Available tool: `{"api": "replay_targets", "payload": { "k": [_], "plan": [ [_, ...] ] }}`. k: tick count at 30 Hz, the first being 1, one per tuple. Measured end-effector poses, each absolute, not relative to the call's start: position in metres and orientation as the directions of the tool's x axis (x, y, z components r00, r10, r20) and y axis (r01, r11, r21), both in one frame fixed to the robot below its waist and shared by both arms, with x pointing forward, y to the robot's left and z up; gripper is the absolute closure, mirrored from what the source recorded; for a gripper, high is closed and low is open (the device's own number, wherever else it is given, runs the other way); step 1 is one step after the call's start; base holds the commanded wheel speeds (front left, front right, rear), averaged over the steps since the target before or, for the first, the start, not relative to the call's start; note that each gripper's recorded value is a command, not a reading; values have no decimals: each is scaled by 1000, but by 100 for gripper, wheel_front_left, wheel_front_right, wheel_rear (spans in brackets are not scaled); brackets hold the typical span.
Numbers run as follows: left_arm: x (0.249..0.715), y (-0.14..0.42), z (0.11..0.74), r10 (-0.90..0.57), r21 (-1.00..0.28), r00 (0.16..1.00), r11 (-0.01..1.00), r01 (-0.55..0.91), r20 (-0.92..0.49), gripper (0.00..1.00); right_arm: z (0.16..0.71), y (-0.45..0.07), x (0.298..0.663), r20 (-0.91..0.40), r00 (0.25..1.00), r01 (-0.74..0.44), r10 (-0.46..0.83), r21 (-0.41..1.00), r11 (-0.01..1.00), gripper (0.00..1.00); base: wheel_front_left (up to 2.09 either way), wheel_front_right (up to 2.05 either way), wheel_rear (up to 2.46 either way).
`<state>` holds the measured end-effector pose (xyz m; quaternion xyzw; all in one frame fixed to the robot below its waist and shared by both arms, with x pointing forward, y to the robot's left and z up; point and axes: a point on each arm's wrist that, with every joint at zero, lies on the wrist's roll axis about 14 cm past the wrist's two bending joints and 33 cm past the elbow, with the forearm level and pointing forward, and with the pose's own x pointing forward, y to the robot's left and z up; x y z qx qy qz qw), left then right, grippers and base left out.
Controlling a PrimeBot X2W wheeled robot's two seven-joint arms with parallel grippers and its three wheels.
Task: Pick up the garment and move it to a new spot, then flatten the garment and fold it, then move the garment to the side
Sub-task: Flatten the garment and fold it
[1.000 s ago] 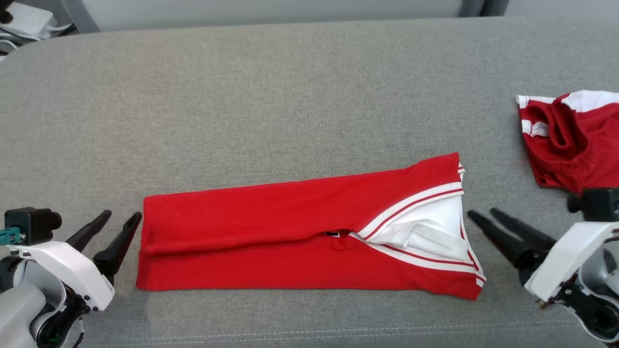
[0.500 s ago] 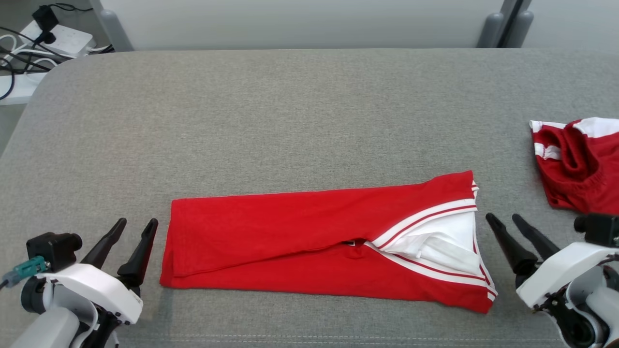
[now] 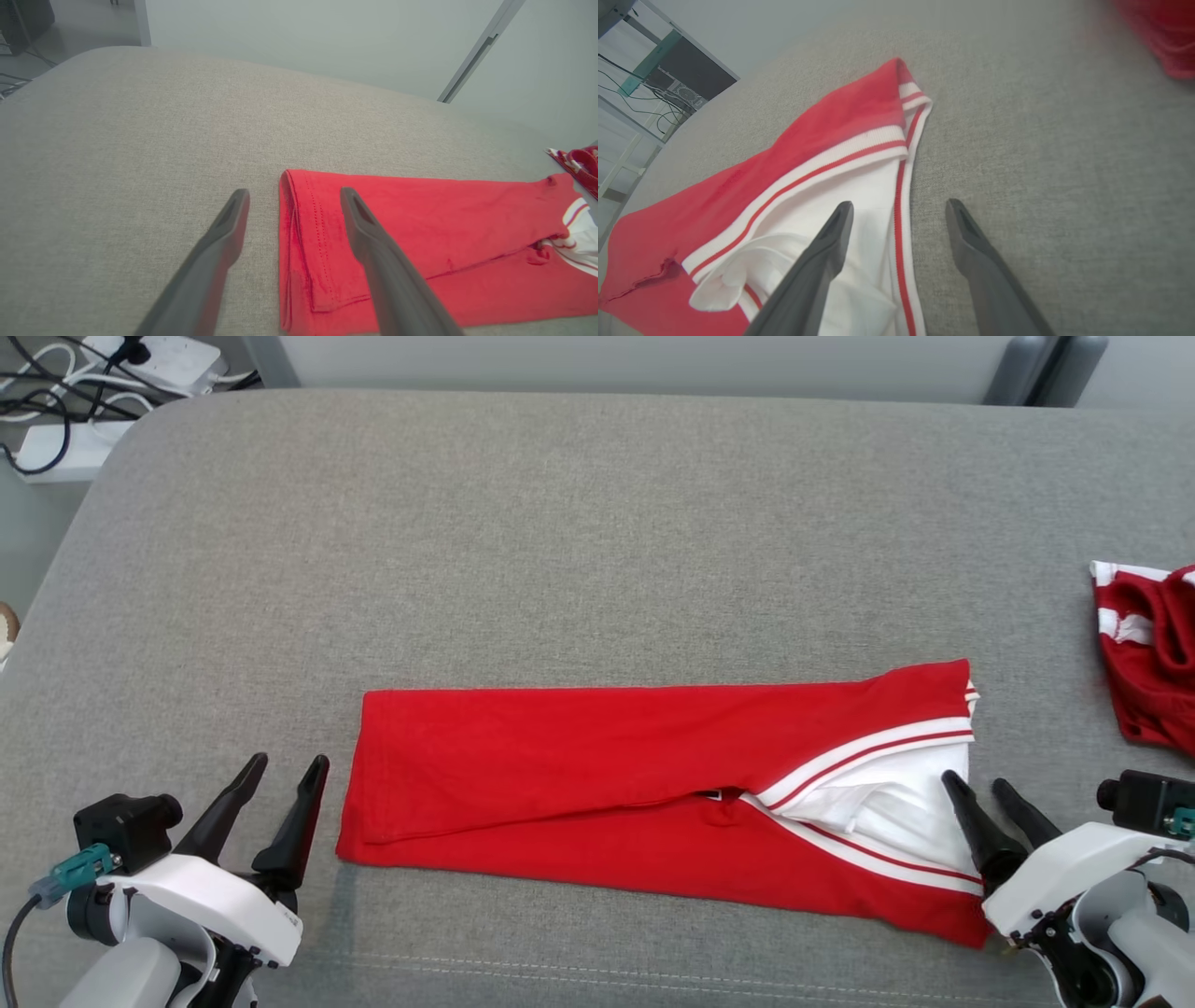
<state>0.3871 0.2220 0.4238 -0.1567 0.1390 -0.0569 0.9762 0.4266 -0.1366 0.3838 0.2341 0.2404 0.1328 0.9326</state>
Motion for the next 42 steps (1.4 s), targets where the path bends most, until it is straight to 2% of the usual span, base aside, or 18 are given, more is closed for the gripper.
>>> {"api": "replay_targets", "payload": {
  "k": [19, 21, 22, 23, 25, 26, 33, 42],
  "plan": [
    [385, 228, 416, -122, -331, 956, 943, 28, -268, 0, 373, -103, 438, -437, 773, -193, 460, 528, 827, 0, 0, 0, 0],
    [385, 227, 416, -121, -332, 956, 943, 26, -267, 0, 373, -100, 439, -440, 767, -194, 467, 534, 823, 17, 0, 0, 0],
    [385, 228, 417, -120, -332, 957, 943, 26, -266, 0, 373, -99, 439, -445, 761, -197, 472, 535, 822, 36, 0, 0, 0],
    [385, 228, 417, -119, -332, 957, 943, 25, -265, 0, 373, -99, 439, -448, 758, -198, 475, 535, 821, 51, 0, 0, 0],
    [385, 229, 417, -116, -333, 958, 943, 23, -264, 0, 372, -98, 439, -453, 753, -194, 476, 538, 820, 94, 0, 0, 0],
    [385, 228, 418, -116, -334, 958, 942, 22, -262, 0, 372, -98, 438, -454, 752, -194, 478, 540, 819, 100, 0, 0, 0],
    [386, 227, 421, -116, -338, 961, 941, 25, -252, 0, 376, -109, 442, -437, 781, -179, 446, 528, 830, 100, 0, 0, 0],
    [385, 214, 421, -148, -359, 958, 932, 52, -244, 0, 399, -178, 458, -396, 866, -112, 306, 443, 890, 100, 0, 0, 0]
  ]
}}
